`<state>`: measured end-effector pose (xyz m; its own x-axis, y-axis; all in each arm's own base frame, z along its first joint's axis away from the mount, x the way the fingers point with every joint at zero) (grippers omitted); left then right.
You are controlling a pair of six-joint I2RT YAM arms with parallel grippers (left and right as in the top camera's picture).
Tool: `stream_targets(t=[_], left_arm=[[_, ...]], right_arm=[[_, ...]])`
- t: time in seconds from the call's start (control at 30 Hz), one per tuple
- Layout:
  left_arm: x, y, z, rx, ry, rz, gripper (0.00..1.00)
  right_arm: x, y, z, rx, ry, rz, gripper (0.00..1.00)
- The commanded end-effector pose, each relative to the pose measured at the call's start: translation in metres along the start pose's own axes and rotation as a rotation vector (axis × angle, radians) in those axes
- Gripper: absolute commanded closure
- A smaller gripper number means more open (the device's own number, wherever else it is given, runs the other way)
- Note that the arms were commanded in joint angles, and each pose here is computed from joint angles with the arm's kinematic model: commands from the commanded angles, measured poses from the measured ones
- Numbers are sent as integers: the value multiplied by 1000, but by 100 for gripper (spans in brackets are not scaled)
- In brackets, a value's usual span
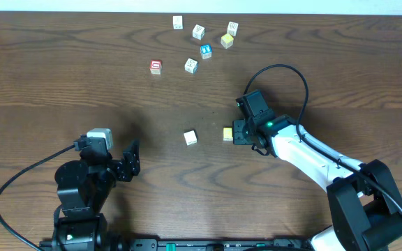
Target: Lift 4 blocks
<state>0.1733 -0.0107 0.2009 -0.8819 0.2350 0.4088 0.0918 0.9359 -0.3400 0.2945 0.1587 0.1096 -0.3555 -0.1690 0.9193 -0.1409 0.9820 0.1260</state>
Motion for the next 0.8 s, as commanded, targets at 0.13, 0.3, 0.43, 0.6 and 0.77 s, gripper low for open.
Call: stream_targets(t=[0.13,0.3,0.43,0.6,0.77], left_arm=[[2,-2,-6,2,-14,13,23],[2,-2,-6,2,-14,13,23],[2,-2,-6,2,-14,13,23],[2,-2,-6,2,-14,13,23],[2,-2,-6,1,-14,12,24]], right_arm=[[0,4,2,0,3,-3,69],[0,4,2,-1,3,-3,60],[0,4,2,-1,3,-2,60],[1,4,-1,-1,-19,8,59],[23,-2,-14,-17,-54,50,59]])
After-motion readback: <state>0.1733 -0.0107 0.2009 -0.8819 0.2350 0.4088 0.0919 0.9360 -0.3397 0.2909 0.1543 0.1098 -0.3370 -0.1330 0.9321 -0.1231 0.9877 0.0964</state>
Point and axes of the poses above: each gripper's point midway between its finger pads, its own x axis back along the fingers, its own y axis along the line the jaws close on, z = x × y, the point moved 9 cm from there along x, back along the fingers, and after that the axes turned 5 degrees about x, right-handed, at the moved point
